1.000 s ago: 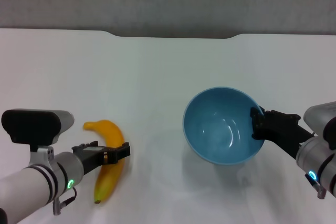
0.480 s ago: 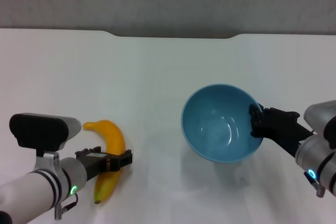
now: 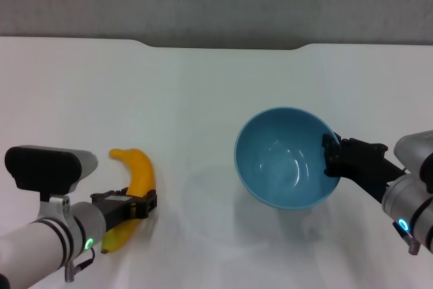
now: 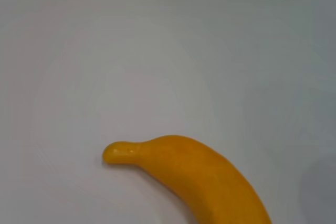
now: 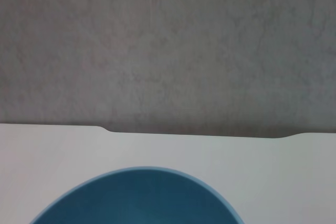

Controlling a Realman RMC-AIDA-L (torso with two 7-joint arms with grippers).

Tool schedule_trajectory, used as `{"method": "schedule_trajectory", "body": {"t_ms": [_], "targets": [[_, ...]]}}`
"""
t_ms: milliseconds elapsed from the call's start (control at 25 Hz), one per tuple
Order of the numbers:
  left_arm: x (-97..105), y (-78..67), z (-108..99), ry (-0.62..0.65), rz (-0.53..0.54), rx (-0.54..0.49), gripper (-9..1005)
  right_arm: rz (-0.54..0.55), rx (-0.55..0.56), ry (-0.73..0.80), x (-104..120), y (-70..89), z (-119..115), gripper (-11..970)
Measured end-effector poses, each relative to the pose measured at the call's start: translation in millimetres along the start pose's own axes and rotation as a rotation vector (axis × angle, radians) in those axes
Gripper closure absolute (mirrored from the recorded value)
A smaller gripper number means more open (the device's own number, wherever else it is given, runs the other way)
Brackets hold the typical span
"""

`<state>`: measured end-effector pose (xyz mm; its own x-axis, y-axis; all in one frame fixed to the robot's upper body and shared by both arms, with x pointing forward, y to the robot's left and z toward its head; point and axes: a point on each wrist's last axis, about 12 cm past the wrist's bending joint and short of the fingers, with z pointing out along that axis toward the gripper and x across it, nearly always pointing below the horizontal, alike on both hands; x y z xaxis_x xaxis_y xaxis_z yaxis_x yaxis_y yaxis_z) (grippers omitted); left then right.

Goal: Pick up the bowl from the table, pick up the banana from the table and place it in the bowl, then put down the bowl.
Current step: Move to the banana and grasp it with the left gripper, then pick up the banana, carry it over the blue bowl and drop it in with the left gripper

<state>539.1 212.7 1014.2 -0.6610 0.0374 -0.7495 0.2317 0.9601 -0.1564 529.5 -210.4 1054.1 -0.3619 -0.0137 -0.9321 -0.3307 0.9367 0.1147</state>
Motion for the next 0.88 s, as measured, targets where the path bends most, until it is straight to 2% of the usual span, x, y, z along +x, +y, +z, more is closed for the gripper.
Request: {"method": "schedule_trajectory", "body": {"t_ms": [360, 440, 600, 760, 800, 880], "targets": [[-5, -0.6, -6, -0.039, -0.021, 0.008, 469, 0.000, 0.003, 0.005, 2, -1.1, 0, 919], [-14, -0.9, -14, -0.087, -0.038, 0.014, 483, 0.001, 0.006, 0.007, 2, -2.0, -1, 919], [-39, 0.8, -44, -0.227, -0.060, 0.015, 473, 0.002, 0.010, 0.014, 4, -3.0, -1, 919], [-62, -14.3, -70, -0.356, -0.042, 0.053, 463, -0.001, 0.007, 0.019, 4, -2.1, 0, 919], [-62, -14.3, -70, -0.356, -0.042, 0.053, 460, -0.003, 0.005, 0.020, 4, -1.5, 0, 919], [-72, -28.3, -74, -0.398, -0.044, 0.098, 455, -0.008, -0.004, 0.022, 4, 0.8, 1, 919]]}}
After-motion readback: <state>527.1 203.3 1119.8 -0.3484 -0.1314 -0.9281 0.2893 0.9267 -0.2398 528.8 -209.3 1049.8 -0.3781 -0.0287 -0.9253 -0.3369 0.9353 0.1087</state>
